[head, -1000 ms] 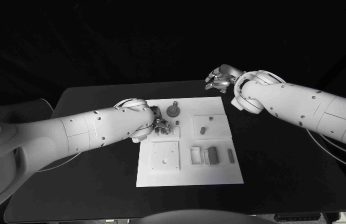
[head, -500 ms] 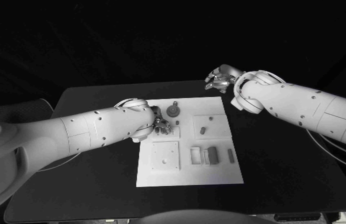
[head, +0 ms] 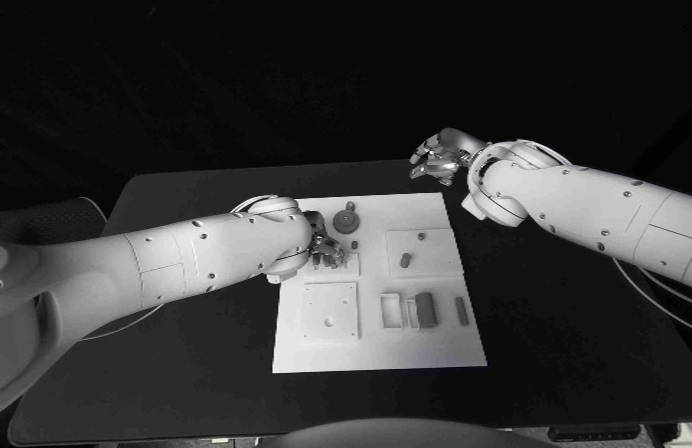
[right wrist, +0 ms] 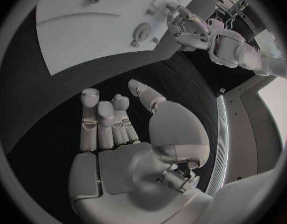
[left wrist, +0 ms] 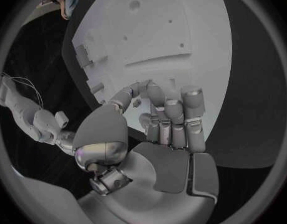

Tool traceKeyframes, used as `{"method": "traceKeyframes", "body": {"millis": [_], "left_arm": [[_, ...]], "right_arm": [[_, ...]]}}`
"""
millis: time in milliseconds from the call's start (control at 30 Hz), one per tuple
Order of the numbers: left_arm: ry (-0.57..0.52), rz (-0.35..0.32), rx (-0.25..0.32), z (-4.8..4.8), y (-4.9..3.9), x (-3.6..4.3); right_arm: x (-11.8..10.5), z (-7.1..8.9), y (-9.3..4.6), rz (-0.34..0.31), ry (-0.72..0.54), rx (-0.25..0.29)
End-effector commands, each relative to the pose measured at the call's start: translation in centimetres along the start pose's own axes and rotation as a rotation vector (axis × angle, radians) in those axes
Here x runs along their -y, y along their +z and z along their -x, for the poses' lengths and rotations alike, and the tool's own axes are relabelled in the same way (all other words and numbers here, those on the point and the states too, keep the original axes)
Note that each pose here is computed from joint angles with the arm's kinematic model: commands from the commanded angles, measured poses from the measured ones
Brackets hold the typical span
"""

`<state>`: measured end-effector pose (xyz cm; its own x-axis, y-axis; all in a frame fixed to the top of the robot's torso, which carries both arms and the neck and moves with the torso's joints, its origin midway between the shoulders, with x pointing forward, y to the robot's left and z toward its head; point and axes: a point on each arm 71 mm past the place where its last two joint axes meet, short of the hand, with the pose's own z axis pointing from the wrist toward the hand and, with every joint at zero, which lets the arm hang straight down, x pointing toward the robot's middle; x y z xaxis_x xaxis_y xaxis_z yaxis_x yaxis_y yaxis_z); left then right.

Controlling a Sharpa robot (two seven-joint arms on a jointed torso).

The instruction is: Assemble the parts on the task board

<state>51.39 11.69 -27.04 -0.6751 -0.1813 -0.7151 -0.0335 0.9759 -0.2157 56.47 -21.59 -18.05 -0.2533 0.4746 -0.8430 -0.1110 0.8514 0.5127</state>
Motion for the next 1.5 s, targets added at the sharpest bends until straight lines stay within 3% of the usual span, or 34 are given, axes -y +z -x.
{"method": "traceKeyframes", "body": {"millis": [33,867,1500], "left_arm": [[0.027,-0.013,-0.022,-0.43,0.04,0.24],[0.040,-0.004,-0.031,-0.37,0.09,-0.24],[0.007,-0.010,-0.019,-0.30,0.13,0.01]], "right_arm": [[-0.10,-0.12,-0.01,0.009,-0.007,-0.011],[-0.10,-0.16,0.01,0.009,-0.006,-0.012],[-0.11,-0.17,0.00,0.009,-0.006,-0.011]]}}
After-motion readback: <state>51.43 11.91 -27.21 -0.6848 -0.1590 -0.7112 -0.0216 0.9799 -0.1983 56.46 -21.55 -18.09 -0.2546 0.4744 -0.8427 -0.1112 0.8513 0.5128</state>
